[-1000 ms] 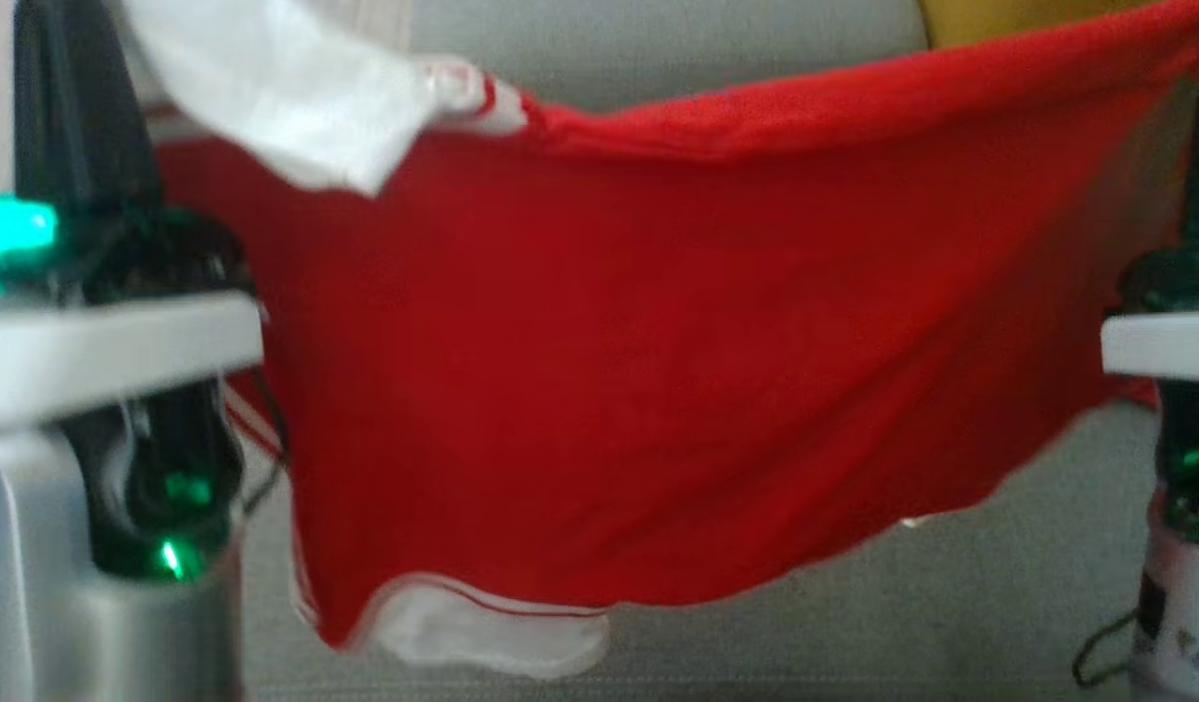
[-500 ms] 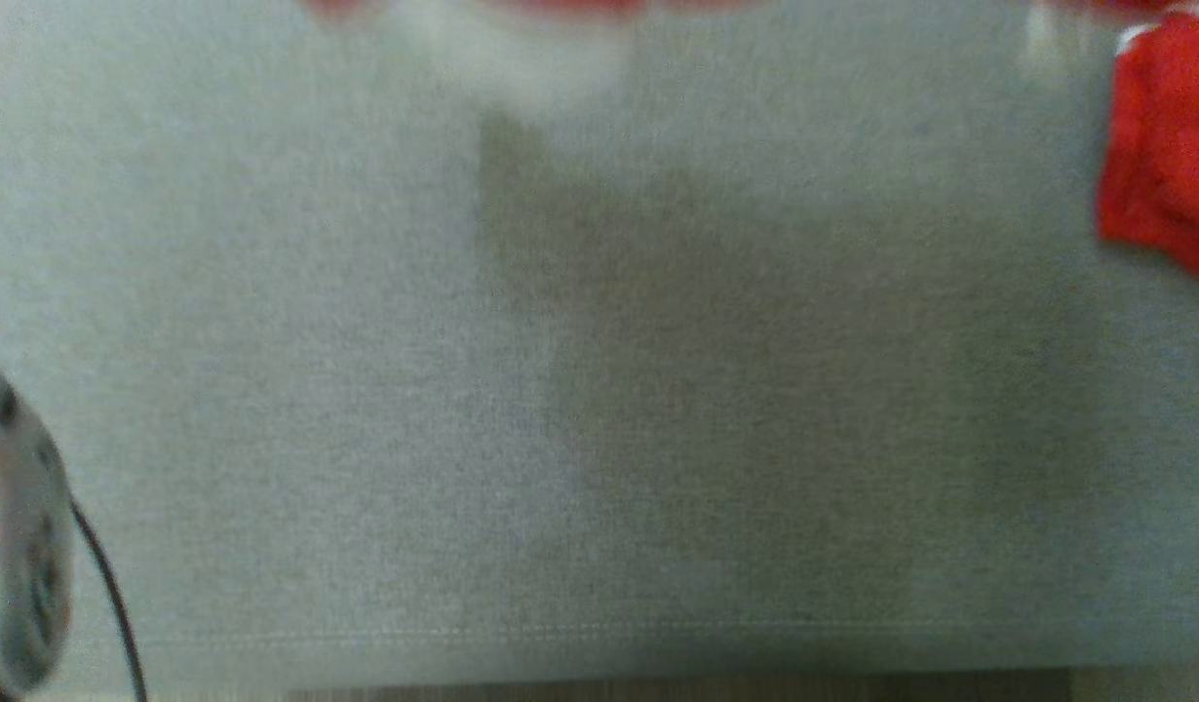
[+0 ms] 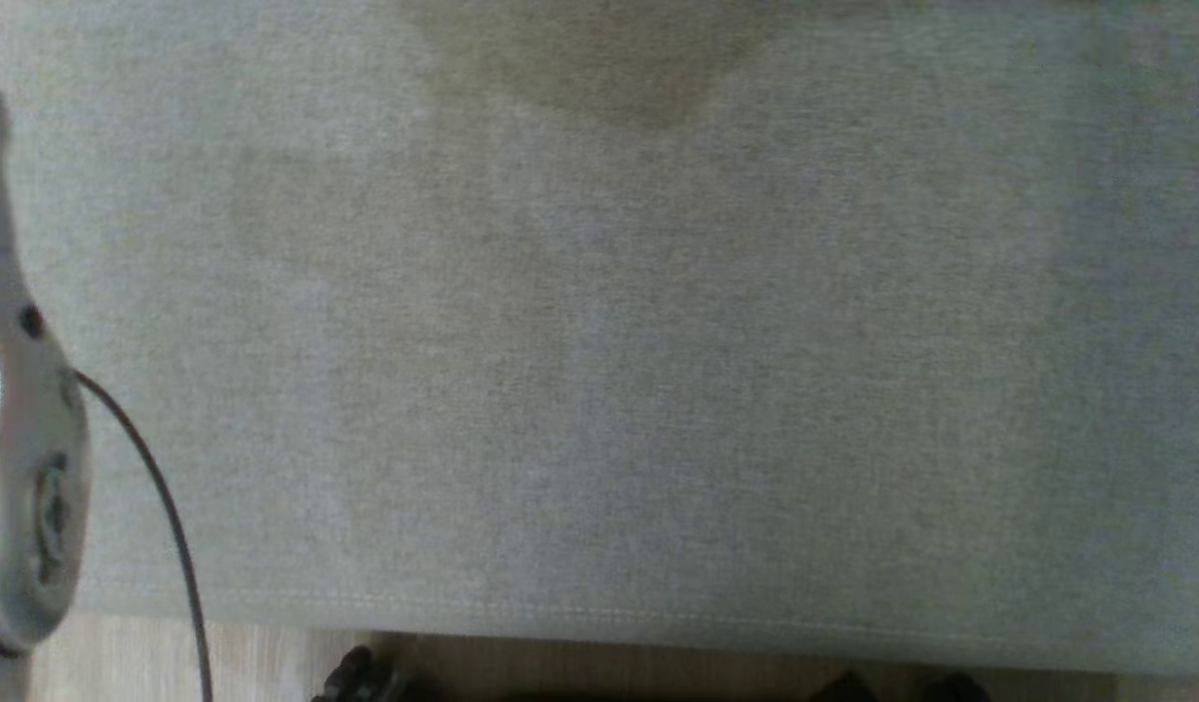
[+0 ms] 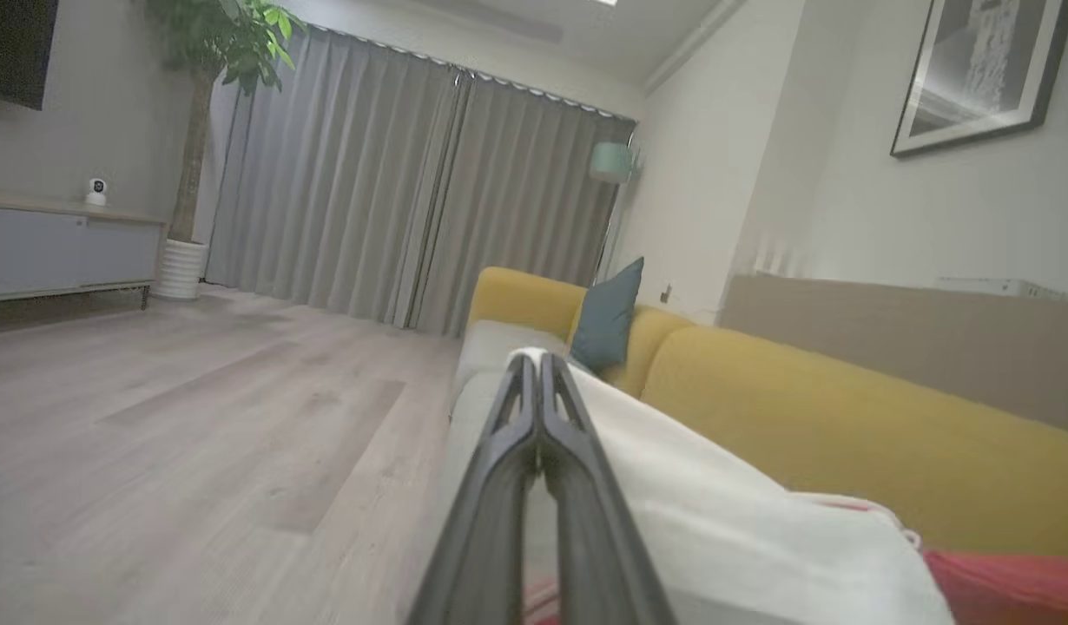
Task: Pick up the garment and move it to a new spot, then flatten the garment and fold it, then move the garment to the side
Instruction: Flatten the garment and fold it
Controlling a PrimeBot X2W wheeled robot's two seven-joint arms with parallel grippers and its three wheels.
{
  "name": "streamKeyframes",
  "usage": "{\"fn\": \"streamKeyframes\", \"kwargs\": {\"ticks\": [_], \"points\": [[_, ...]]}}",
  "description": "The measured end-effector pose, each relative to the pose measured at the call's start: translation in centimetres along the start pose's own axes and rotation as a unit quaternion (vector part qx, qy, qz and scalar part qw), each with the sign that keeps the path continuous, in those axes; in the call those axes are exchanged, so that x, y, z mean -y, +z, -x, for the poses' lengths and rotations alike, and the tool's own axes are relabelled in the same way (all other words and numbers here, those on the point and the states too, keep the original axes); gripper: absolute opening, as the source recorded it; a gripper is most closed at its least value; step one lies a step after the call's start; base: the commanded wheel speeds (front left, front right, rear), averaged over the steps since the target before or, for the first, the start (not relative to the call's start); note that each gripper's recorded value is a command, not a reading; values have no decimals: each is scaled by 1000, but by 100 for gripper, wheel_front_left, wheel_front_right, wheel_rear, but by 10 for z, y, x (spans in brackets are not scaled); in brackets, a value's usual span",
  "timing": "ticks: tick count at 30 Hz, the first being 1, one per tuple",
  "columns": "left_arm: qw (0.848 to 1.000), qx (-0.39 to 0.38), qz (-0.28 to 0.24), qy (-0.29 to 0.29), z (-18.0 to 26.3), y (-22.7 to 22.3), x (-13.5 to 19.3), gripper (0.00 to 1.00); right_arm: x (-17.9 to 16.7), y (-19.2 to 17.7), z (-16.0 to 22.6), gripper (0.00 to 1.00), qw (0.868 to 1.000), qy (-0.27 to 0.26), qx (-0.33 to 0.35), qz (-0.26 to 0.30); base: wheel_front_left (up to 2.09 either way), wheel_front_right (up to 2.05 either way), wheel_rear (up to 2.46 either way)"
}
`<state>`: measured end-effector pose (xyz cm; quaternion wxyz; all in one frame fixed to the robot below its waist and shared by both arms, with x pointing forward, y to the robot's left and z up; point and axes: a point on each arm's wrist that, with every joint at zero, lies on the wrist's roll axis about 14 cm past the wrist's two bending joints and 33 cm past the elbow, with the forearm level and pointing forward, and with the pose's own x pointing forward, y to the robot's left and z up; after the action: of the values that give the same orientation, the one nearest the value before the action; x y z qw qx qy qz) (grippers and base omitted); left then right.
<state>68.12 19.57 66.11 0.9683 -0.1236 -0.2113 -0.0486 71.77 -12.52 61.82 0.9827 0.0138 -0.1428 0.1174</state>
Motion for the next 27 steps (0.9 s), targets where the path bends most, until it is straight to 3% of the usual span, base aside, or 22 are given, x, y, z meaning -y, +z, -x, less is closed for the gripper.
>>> {"fn": "streamKeyframes", "kwargs": {"ticks": [6,11,16,27], "points": [[995,-93,-27,0,46,-63,-12,0,-10,-77,32,0,996,8,-90,-16,0,0,0],[990,-135,-24,7,89,-85,-15,0,-6,-122,77,0,985,-10,-165,-44,0,0,0],[983,-182,-26,13,141,-98,-15,0,-21,-142,121,0,972,6,-228,-49,0,0,0],[959,-279,-42,-37,248,-108,5,0,-22,-148,209,0,941,22,-337,-38,0,0,0]]}}
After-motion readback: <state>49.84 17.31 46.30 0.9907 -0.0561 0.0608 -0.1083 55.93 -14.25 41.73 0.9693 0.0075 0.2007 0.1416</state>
